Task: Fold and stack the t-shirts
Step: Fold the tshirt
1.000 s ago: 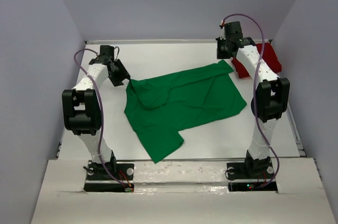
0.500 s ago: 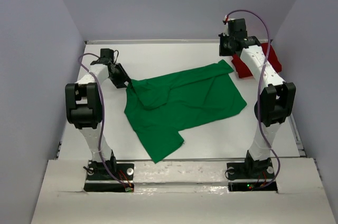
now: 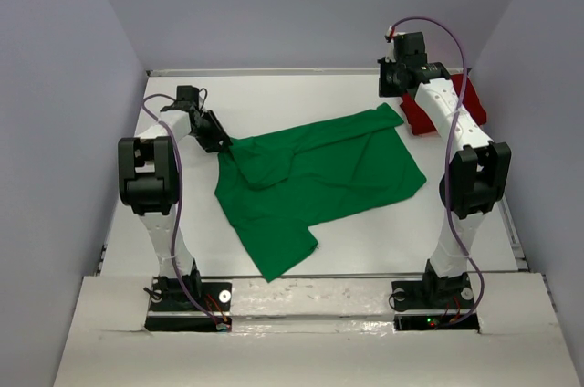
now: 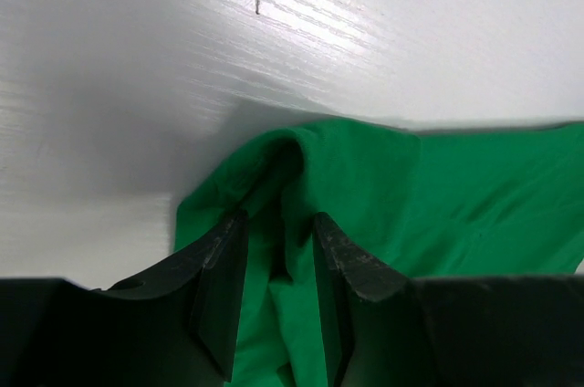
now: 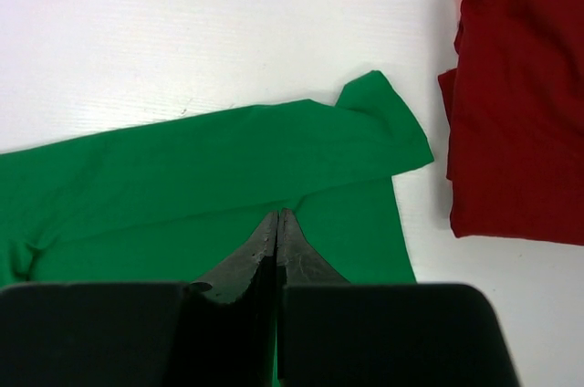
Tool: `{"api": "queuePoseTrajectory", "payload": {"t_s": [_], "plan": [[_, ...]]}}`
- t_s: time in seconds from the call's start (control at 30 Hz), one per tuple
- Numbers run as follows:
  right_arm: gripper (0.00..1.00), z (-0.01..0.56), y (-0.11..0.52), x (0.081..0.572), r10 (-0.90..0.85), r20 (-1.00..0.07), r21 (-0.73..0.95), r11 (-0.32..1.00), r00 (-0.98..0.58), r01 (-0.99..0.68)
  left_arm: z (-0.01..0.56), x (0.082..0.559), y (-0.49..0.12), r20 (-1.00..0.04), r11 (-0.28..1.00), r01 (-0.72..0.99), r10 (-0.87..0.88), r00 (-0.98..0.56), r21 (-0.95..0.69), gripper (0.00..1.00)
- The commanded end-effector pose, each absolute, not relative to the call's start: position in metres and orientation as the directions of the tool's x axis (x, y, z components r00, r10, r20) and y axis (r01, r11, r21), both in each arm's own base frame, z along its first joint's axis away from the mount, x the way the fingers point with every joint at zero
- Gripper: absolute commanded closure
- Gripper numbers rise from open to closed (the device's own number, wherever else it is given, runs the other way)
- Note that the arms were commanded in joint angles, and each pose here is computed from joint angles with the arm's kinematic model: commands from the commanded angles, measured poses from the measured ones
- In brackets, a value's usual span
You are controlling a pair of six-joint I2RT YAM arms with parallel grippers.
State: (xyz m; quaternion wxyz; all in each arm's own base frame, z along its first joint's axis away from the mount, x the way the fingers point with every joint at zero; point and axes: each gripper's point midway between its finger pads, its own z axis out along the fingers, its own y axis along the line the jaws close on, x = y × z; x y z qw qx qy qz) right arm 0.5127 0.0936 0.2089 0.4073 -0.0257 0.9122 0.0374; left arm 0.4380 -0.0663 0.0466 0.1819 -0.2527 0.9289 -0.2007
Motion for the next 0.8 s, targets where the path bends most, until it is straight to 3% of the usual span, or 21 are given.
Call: {"api": "queuePoseTrajectory", "payload": {"t_s": [0.0, 0.1, 0.13, 0.17, 0.47, 0.77], "plan": [[1.0, 0.229, 0.091, 0.517, -0.013, -0.782, 0.046, 0.996, -0.623, -0.079, 0.065, 0.454, -0.072, -0.261, 0.78, -0.355, -0.538, -0.802, -0.515, 0.57], [1.0, 0.229, 0.093, 0.517, -0.01, -0.782, 0.054, 0.995, -0.623, -0.084, 0.065, 0.456, -0.074, -0.26, 0.776, -0.35, -0.538, -0.802, -0.525, 0.71], [1.0, 0.228, 0.094, 0.517, -0.01, -0.781, 0.057, 0.995, -0.624, -0.087, 0.065, 0.456, -0.073, -0.261, 0.776, -0.355, -0.542, -0.799, -0.522, 0.89], [1.0, 0.227, 0.094, 0.517, -0.009, -0.779, 0.059, 0.994, -0.627, -0.087, 0.066, 0.456, -0.071, -0.27, 0.779, -0.358, -0.544, -0.795, -0.515, 1.0], [1.0, 0.216, 0.093, 0.515, -0.016, -0.763, 0.051, 0.995, -0.646, -0.085, 0.072, 0.453, -0.05, -0.31, 0.802, -0.401, -0.556, -0.771, -0.442, 1.0], [1.0, 0.22, 0.09, 0.513, -0.018, -0.768, 0.042, 0.996, -0.64, -0.077, 0.075, 0.457, -0.01, -0.293, 0.742, -0.5, -0.65, -0.701, -0.447, 1.0]]}}
